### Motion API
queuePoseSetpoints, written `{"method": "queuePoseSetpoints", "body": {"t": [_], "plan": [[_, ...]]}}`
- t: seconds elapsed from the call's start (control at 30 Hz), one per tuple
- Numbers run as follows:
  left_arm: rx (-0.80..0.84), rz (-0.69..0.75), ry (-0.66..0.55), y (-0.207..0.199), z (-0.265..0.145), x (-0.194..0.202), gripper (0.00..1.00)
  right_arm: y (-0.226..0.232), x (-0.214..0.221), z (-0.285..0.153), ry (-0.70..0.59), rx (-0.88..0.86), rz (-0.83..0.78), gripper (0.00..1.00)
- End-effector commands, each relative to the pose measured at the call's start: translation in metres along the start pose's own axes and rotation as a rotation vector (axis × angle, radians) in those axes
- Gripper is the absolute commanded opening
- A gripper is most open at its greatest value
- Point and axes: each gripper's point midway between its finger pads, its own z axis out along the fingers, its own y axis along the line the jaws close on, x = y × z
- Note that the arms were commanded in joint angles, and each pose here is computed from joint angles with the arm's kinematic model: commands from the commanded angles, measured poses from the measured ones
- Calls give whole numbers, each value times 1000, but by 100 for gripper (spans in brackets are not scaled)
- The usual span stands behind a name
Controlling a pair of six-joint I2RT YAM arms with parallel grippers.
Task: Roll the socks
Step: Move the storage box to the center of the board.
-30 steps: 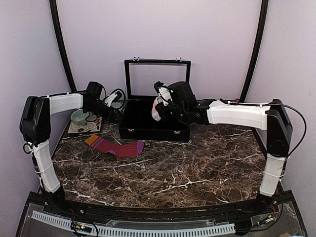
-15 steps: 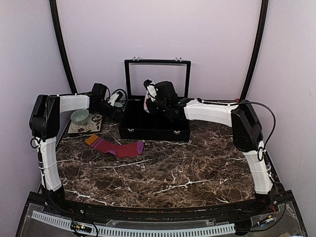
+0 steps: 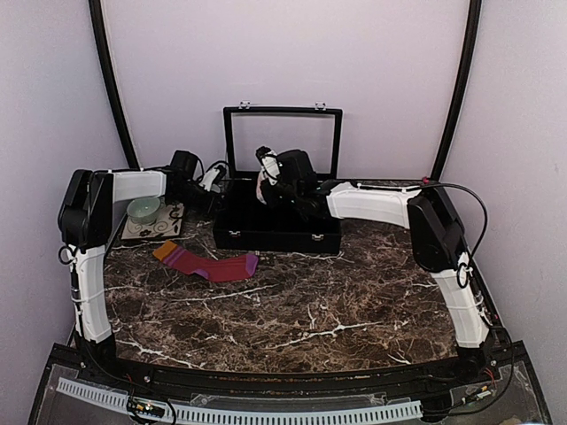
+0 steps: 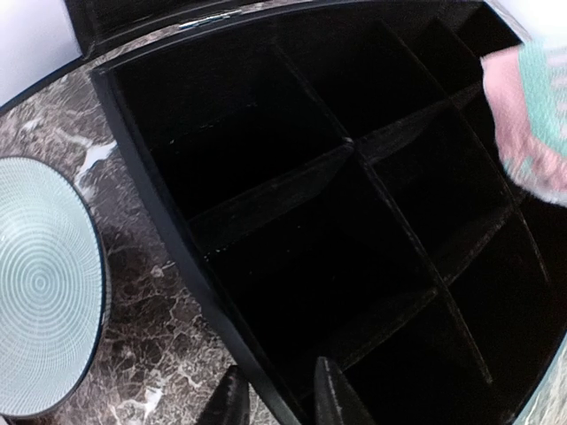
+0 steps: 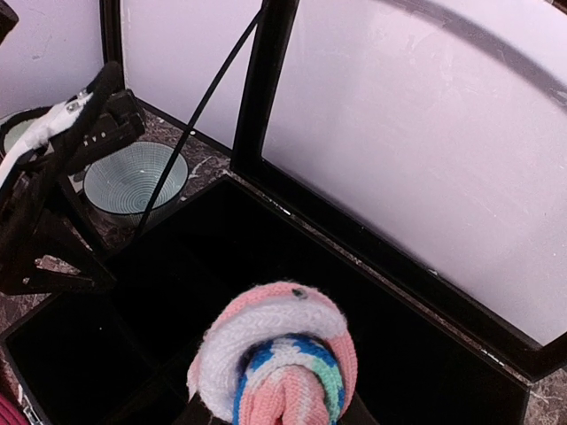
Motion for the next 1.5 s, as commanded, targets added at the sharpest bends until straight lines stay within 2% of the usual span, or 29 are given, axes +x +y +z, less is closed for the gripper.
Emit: {"method": "queuePoseSetpoints", "body": {"t": [0.0, 0.33, 0.57, 0.67, 0.73, 0.8, 0.93, 1.3, 1.37, 1.47], "plan": [[38, 51, 83, -22, 9, 27, 19, -15, -18, -11, -57, 20, 13, 0], [152, 134, 124, -74, 22, 46, 12, -35, -10, -25, -45, 60, 24, 0], [273, 130, 177, -116, 24, 67, 11, -47, -10, -34, -53, 76, 26, 0], [310, 77, 187, -128, 24, 75, 11, -49, -10, -34, -51, 78, 21, 0], [333, 38, 187, -136, 23, 78, 18, -49, -11, -33, -50, 77, 21, 0], [362, 10, 174, -143, 19, 77, 30, -49, -8, -30, -39, 74, 22, 0], [458, -29, 148, -160, 7, 68, 41, -46, 0, -24, -21, 67, 22, 0], [760, -72, 129, -194, -30, 77, 43, -39, 7, -2, 17, 49, -2, 0], [737, -71, 123, -179, -34, 75, 44, -37, 12, 3, 32, 47, -7, 0], [597, -36, 94, -136, -40, 68, 47, -33, 20, 9, 55, 32, -2, 0]]}}
